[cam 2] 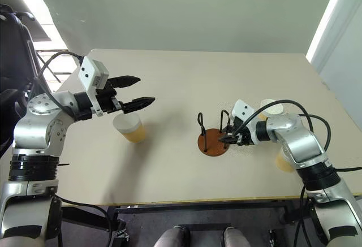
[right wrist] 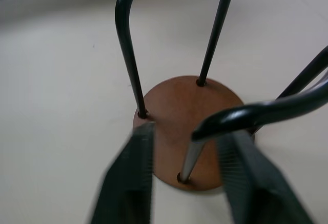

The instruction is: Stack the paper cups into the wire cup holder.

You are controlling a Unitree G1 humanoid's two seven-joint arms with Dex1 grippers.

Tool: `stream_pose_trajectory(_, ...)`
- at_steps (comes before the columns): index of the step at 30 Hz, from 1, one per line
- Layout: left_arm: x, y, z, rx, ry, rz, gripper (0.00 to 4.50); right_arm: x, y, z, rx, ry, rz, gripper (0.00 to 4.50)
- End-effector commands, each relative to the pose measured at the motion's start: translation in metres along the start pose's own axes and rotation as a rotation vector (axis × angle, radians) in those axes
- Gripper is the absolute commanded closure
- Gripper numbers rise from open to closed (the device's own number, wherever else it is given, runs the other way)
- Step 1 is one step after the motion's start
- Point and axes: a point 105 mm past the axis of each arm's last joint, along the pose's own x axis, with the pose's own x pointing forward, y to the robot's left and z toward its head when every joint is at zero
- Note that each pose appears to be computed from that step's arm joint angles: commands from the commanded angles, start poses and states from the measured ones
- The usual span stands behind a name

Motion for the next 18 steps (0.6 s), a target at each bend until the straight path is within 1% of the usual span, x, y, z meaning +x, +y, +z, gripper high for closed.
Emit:
stream_pose_trajectory(1,-0.004,0.003,0.018,0.064,-0.028,0.014,0.0,-0.006,0.005,0.007,-0.057,0.001,0.018,1.3)
stream_pose_trajectory(2,-0.003,0.003,0.018,0.065,-0.028,0.014,0.0,-0.006,0.006,0.006,-0.06,0.004,0.026,0.99)
stream_pose_trajectory(9,-0.002,0.001,0.018,0.082,-0.03,-0.001,0.0,-0.014,0.002,0.004,-0.085,0.046,0.025,0.99)
stream_pose_trajectory(13,-0.001,0.0,0.018,0.092,-0.04,-0.009,0.0,-0.027,-0.018,0.011,-0.102,0.059,-0.042,0.99)
stream_pose_trajectory(18,0.001,-0.006,0.018,0.093,-0.041,-0.079,0.0,-0.054,-0.049,0.026,-0.158,0.077,-0.139,0.99)
